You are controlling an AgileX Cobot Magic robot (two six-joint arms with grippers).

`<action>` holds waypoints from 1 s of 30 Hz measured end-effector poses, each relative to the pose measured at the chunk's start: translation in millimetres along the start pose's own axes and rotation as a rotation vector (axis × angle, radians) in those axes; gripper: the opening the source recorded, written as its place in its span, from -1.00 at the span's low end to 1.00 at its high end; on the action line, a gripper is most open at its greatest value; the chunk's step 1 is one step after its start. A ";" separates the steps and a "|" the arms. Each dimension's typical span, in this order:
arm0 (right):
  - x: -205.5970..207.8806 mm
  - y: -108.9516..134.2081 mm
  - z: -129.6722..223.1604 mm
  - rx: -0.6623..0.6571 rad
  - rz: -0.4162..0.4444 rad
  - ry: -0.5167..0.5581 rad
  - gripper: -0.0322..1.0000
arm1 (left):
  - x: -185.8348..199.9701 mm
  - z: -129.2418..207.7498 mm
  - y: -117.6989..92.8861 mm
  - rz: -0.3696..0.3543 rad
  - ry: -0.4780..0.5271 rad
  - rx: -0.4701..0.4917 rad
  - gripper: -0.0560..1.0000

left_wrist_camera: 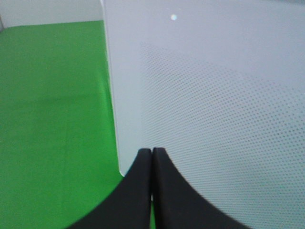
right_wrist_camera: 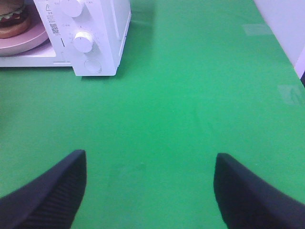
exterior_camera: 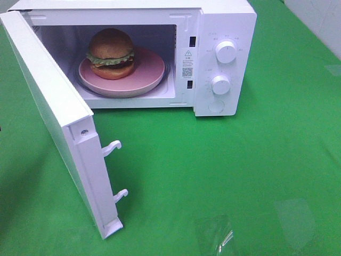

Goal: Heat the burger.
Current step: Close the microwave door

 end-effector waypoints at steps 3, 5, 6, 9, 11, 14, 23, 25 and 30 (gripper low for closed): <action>0.0 0.0 0.0 0.000 0.000 0.000 0.48 | -13.0 1.7 -17.5 0.074 0.012 -0.015 -0.89; 0.0 0.0 0.0 0.000 0.000 0.000 0.48 | -18.0 3.0 -24.5 0.096 0.017 -0.025 -0.89; 0.0 0.0 0.0 0.000 0.000 0.000 0.48 | -21.5 3.5 -32.4 0.115 0.018 -0.036 -0.89; 0.0 0.0 0.0 0.000 0.000 0.000 0.48 | -23.7 5.1 -37.9 0.120 0.021 -0.041 -0.89; 0.0 0.0 0.0 0.000 0.000 0.000 0.48 | -26.4 6.2 -42.0 0.121 0.021 -0.045 -0.89; 0.0 0.0 0.0 0.000 0.000 0.000 0.48 | -34.1 5.9 -47.6 0.121 0.020 -0.032 -0.89; 0.0 0.0 0.0 0.000 0.000 0.000 0.48 | -55.8 -14.1 -83.6 0.229 -0.041 -0.068 -0.89; 0.0 0.0 0.0 0.000 0.000 0.000 0.48 | -59.9 -18.1 -90.4 0.247 -0.054 -0.073 -0.89; 0.0 0.0 0.0 0.000 0.000 0.000 0.48 | -70.5 -28.4 -101.1 0.261 -0.079 -0.067 -0.89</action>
Point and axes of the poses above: a point on each arm's last joint axis where the gripper is mounted, x pointing back along that axis away from the gripper, y along the wrist's bending axis when the last joint is at zero, z = x × y, the point moved 8 cm from there along -x, pointing out along that axis toward the gripper, and after that the axes turned 8 degrees about -x, right-handed, at the moved point
